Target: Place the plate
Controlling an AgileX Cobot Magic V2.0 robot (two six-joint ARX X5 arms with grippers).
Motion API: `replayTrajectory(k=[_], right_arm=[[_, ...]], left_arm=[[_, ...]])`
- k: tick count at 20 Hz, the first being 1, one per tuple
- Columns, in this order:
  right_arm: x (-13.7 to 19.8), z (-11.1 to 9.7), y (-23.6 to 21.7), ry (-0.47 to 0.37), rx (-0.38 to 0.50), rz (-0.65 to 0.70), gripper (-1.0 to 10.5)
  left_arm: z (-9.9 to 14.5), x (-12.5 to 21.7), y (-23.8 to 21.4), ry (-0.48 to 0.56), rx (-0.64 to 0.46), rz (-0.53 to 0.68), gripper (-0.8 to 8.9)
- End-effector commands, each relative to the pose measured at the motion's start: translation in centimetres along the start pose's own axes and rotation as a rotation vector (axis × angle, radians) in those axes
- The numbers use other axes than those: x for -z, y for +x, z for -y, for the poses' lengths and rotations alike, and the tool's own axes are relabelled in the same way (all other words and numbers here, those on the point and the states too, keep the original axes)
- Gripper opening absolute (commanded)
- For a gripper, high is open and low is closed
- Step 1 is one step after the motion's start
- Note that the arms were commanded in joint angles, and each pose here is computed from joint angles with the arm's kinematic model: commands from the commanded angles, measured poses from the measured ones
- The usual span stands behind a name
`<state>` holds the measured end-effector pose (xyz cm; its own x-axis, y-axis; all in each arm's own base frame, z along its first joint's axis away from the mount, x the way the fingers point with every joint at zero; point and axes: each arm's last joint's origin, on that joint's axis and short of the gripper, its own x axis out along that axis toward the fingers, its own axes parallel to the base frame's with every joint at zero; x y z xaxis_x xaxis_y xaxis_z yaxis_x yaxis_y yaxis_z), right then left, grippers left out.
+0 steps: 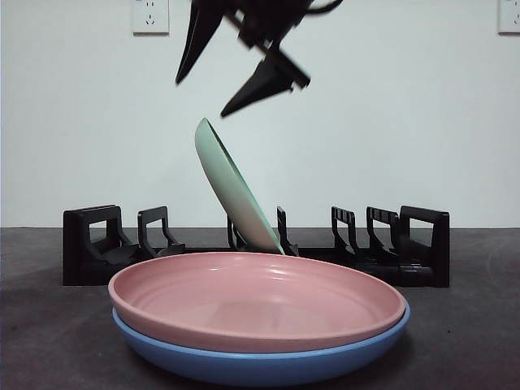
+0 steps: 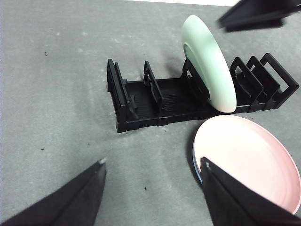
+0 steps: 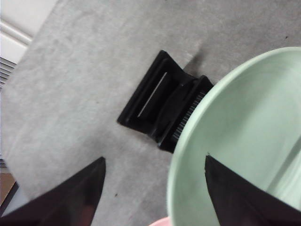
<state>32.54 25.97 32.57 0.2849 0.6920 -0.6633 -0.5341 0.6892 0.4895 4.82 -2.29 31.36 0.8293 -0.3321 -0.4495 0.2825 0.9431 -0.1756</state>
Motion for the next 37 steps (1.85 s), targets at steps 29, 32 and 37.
replayTrajectory(k=[29, 32, 37], right_arm=[[4.6, -8.7, -16.5, -0.464, -0.224, 0.479, 0.1], [8.4, -8.2, -16.7, -0.529, -0.209, 0.591, 0.1], [14.3, -7.9, -16.7, -0.637, -0.222, 0.775, 0.1]], left_arm=[[-0.1, -0.4, -0.3, -0.032, -0.046, 0.033, 3.08], [-0.1, -0.4, -0.3, -0.052, -0.046, 0.034, 3.09], [-0.1, -0.4, -0.3, -0.085, -0.048, 0.035, 3.09]])
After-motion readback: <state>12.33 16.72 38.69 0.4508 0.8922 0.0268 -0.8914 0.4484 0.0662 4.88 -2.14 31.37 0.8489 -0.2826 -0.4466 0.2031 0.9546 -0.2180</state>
